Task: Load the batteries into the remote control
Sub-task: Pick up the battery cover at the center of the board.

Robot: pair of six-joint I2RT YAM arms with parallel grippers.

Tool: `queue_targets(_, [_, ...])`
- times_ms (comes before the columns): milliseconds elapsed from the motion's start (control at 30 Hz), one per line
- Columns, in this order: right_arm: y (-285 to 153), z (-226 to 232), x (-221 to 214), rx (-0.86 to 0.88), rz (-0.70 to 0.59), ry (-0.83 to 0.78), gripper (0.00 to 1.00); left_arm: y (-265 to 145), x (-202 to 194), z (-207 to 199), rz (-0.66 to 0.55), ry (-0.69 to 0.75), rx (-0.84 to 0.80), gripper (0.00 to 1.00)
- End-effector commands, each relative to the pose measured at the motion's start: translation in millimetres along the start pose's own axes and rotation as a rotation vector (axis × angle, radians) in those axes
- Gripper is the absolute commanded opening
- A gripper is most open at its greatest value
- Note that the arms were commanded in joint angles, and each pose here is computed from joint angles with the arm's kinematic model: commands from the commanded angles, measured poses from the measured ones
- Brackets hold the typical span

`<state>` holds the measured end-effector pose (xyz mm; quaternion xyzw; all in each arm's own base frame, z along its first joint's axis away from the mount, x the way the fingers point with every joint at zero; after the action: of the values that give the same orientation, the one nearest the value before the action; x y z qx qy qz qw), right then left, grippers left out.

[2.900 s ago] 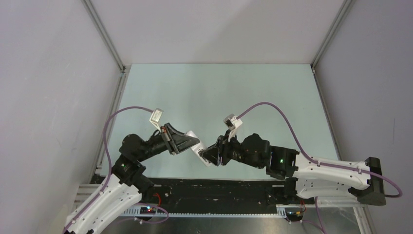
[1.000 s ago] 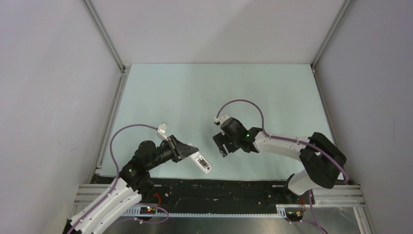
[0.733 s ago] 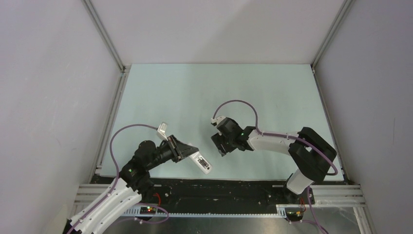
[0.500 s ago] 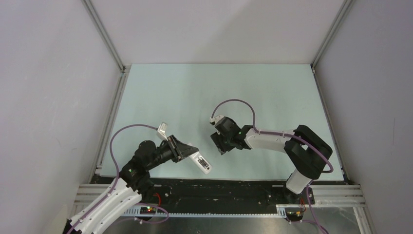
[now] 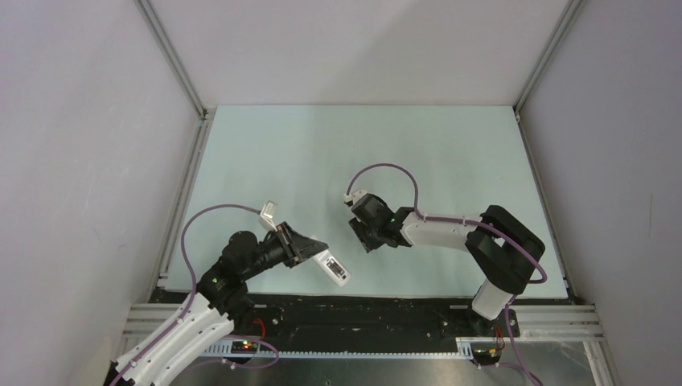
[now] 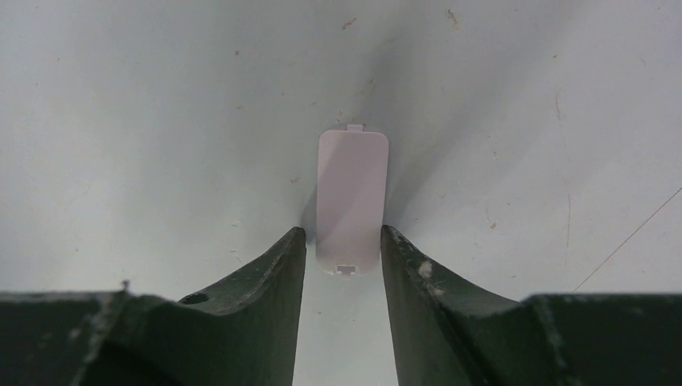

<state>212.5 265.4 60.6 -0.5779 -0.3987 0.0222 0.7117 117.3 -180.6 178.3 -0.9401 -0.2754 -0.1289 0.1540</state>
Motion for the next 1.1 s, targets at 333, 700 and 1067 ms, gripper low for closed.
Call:
queue_targets(333, [5, 2, -17, -0.049, 0.076, -0.020, 0.41, -2, 10, -25, -0.032, 0.015, -0.065, 0.00])
queue_targets(700, [3, 0, -19, -0.084, 0.082, -0.023, 0.43, -1, 11, -26, -0.030, 0.015, -0.062, 0.00])
queue_targets(1067, [2, 0, -30, -0.152, 0.112, 0.007, 0.44, -1, 11, -26, -0.030, 0.017, -0.060, 0.00])
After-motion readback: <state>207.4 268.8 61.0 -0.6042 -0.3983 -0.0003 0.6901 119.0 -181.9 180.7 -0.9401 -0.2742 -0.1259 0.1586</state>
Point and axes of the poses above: each gripper's point midway between its finger pads, its own y axis out along the fingers, its own z axis along the line the jaws close on, x = y × z, the point moved 5 cm from there along -y, back along the fingers
